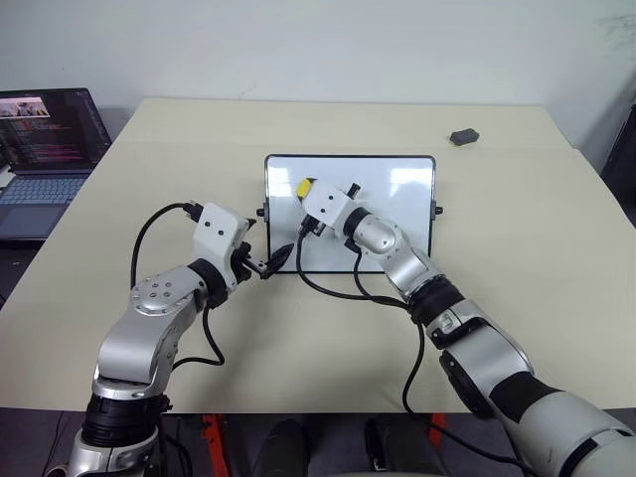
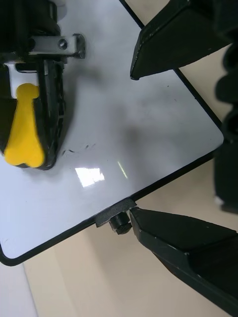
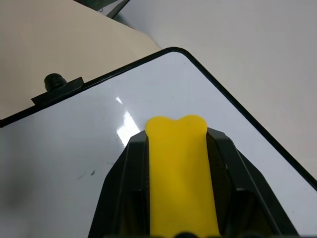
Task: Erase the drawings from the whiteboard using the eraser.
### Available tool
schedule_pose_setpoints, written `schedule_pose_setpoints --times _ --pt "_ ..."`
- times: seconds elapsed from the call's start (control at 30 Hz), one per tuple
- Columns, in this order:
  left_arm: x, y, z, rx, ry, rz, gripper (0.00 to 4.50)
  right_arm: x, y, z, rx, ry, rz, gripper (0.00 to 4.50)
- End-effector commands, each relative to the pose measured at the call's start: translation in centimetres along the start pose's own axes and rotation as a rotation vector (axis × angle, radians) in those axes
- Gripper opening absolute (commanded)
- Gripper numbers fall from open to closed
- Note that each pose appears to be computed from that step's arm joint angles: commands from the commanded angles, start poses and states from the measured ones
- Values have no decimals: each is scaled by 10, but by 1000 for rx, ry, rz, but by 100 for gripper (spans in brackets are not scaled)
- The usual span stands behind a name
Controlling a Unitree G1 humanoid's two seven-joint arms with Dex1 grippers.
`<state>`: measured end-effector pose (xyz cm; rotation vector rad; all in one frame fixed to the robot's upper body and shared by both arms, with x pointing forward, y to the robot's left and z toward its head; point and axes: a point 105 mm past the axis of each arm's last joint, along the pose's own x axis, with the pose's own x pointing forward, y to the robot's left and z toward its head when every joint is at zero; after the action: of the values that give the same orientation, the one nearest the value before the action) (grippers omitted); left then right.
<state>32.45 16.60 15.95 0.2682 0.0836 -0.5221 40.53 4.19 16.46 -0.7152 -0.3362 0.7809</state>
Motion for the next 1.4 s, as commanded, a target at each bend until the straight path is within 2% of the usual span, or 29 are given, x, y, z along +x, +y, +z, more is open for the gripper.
schedule_pose_setpoints --times 0.03,0.17,0.23,0.43,0.53,0.67,0.77,0.87,1.0,1.13,1.27,1.4 --pt "-1 -1 11 26 -45 -4 450 -7 38 -15 14 53 180 115" --pt "0 -2 12 26 -46 -7 450 -14 57 -23 20 92 279 115" --pt "1 -2 12 26 -46 -9 450 -15 56 -22 17 94 275 115" --pt "1 -3 11 23 -46 -15 450 -6 0 1 -7 6 -17 115" --pt "1 -4 11 21 -47 -17 450 -5 -20 13 0 -44 -111 115" --pt "2 -5 11 13 -51 -19 450 -5 -20 21 33 -86 -106 115" --pt "3 -6 12 6 -56 -21 450 -7 1 22 60 -99 9 115" --pt "5 -9 15 -17 -71 -37 450 -19 -10 34 115 -160 -48 115" --pt "7 -15 21 -21 -103 -83 450 -49 -36 41 163 -183 -138 115" --pt "9 -25 28 -20 -128 -155 450 -93 -63 31 222 -124 -260 115" --pt "10 -40 31 5 -132 -290 450 -148 -74 1 307 41 -375 115" --pt "15 -60 37 43 -132 -465 450 -199 -68 -25 367 216 -487 115"
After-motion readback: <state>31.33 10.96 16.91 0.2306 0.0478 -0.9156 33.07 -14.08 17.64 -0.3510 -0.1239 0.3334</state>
